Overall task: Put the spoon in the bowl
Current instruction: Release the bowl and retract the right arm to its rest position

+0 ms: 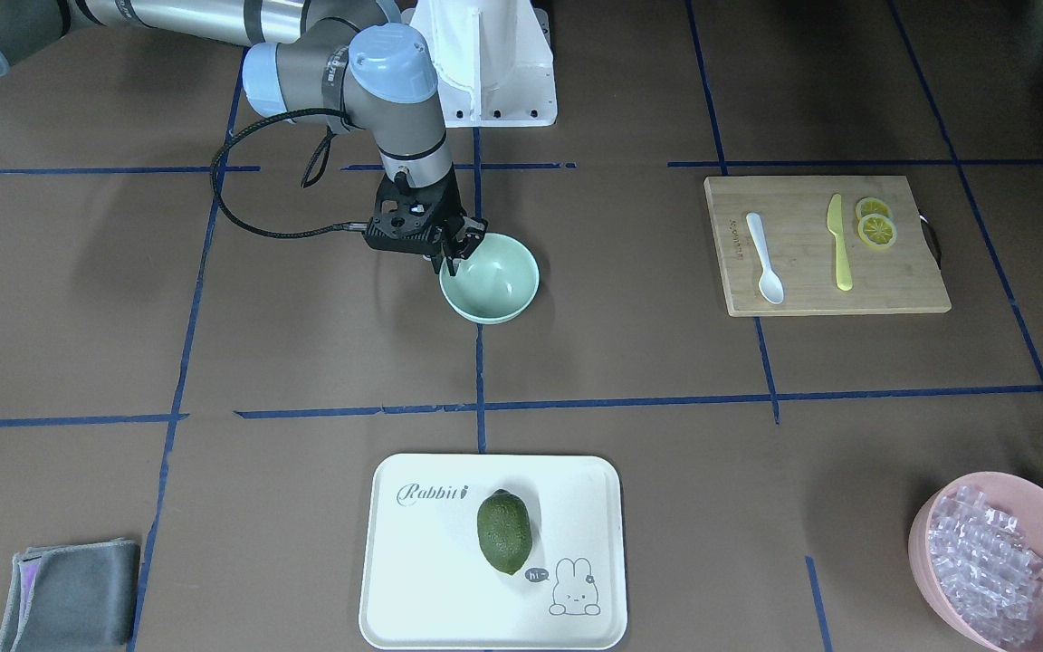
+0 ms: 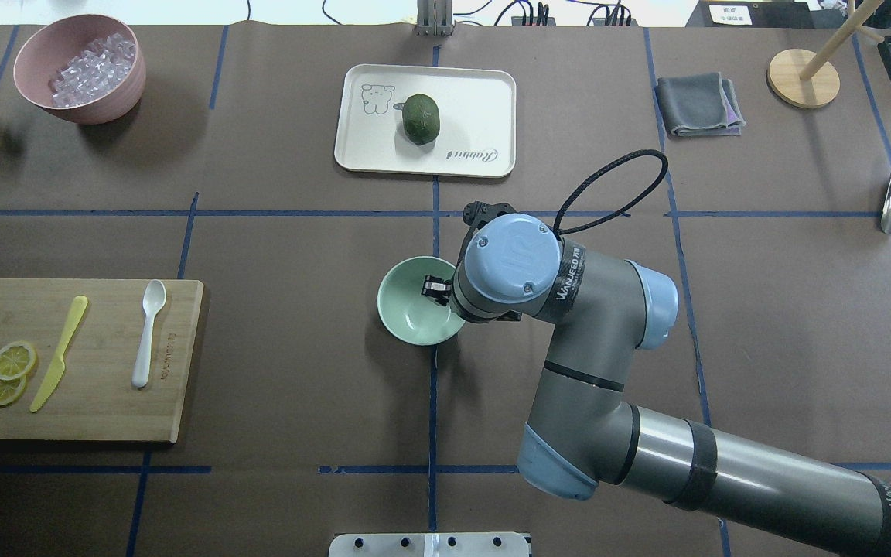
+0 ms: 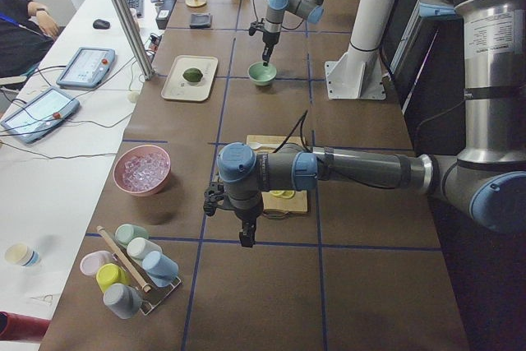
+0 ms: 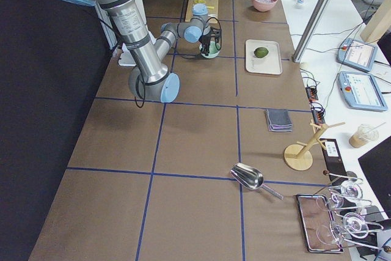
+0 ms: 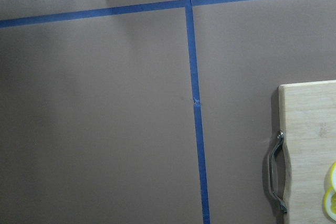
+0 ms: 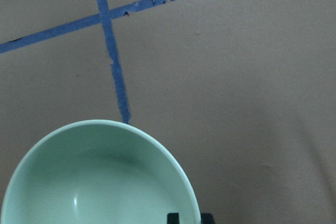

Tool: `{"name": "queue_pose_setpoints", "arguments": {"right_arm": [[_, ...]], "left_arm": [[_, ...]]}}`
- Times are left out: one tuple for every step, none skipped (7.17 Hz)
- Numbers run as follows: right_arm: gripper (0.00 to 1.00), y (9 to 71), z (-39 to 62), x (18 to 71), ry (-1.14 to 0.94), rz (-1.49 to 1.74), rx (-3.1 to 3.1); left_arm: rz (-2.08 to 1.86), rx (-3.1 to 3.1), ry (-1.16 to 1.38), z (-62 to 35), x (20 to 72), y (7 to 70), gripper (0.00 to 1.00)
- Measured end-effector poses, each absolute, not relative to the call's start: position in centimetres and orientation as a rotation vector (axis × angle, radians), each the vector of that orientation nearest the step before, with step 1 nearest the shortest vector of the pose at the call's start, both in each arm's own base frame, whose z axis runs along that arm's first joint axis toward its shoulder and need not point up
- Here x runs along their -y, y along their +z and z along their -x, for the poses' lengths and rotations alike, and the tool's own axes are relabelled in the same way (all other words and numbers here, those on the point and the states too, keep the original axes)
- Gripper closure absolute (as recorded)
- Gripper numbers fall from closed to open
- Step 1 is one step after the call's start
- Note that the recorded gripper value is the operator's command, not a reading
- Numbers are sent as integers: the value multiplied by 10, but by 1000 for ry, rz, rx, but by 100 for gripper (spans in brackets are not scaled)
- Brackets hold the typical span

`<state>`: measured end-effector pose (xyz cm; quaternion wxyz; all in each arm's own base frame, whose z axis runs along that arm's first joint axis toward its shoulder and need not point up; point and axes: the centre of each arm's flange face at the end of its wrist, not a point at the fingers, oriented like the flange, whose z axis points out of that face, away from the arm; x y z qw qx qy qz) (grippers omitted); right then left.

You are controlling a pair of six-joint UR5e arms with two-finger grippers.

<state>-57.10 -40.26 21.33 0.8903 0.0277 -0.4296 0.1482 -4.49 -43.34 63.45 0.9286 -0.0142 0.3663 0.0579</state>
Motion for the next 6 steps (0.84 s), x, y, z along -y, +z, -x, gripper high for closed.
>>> {"name": "queue_pose_setpoints", "arguments": {"right_arm": [[0, 210, 558, 414, 313, -50, 903], [0, 210, 535, 435, 315, -31, 916], [0, 214, 506, 460, 297, -14, 914], [0, 221, 481, 479, 259, -11, 885], [0, 230, 454, 496, 209, -24, 839], [0, 247, 419, 516, 150, -41, 801]], "left_arm": [[29, -750, 119, 45, 433, 635, 0], [29, -750, 120, 45, 433, 635, 0], [30, -749, 120, 45, 433, 635, 0], [30, -749, 121, 44, 433, 635, 0], [30, -748, 125, 43, 433, 635, 0], [29, -747, 130, 39, 434, 634, 0]]}}
